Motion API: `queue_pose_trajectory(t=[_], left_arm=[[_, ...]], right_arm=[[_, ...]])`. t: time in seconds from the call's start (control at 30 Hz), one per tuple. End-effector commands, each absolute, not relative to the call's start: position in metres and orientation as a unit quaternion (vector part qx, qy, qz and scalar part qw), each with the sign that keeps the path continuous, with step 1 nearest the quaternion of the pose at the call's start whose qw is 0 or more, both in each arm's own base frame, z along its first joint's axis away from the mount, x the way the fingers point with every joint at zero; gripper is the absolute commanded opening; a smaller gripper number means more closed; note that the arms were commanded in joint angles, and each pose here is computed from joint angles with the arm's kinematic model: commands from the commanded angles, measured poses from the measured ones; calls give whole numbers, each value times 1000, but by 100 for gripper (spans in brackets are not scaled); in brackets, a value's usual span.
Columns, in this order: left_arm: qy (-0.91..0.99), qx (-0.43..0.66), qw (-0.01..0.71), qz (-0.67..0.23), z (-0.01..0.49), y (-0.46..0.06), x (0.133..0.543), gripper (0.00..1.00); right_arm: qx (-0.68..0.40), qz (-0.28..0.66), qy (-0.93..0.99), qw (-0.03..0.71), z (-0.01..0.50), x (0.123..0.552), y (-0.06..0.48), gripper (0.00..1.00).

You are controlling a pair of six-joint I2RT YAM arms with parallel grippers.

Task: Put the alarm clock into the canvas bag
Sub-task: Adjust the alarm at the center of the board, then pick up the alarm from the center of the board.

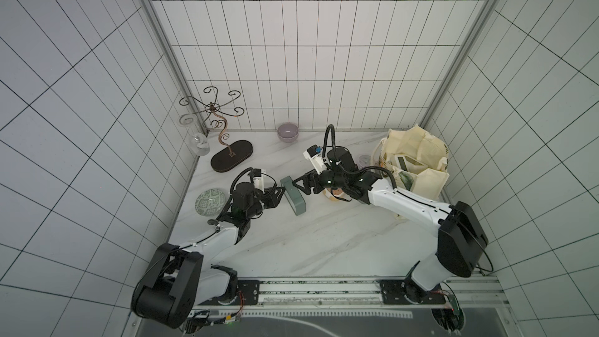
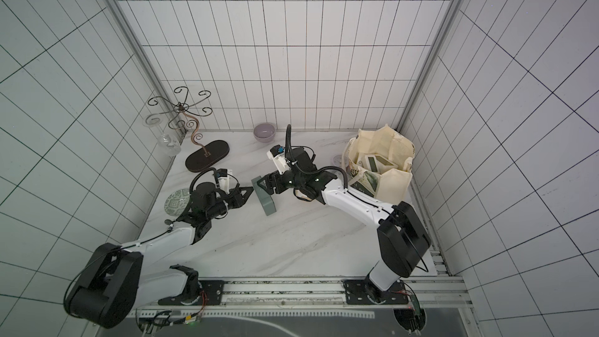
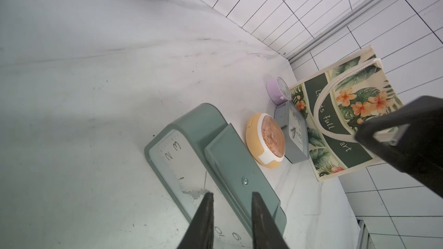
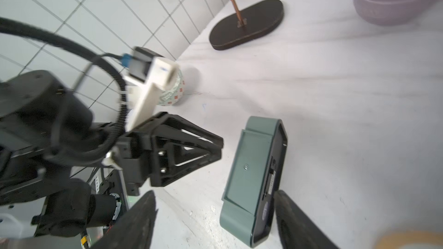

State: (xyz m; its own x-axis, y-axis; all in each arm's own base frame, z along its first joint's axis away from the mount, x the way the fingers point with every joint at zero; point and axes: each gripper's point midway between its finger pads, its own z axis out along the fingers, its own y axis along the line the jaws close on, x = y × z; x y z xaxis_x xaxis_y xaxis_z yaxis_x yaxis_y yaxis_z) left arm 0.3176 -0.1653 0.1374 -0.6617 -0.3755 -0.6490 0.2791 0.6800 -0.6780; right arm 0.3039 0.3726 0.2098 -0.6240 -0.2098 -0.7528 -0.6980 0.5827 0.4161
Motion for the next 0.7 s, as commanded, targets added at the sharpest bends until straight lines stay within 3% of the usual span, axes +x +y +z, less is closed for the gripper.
queue_pose_trajectory(t=[0.0, 0.2, 0.37, 0.67], left_arm=[[829, -40, 397, -392, 139, -161, 307, 33], [842, -50, 398, -361, 152, -147, 290, 56], [861, -43, 399, -312, 162, -134, 286, 65], [875, -39, 401, -269, 169, -123, 287, 80]], right_arm=[[-264, 289, 868, 307, 164, 294, 356, 88], [-274, 251, 881, 293, 146, 292, 369, 91], [-271, 198, 896, 292, 131, 301, 378, 90], [-287, 205, 895, 274, 112, 306, 411, 79]])
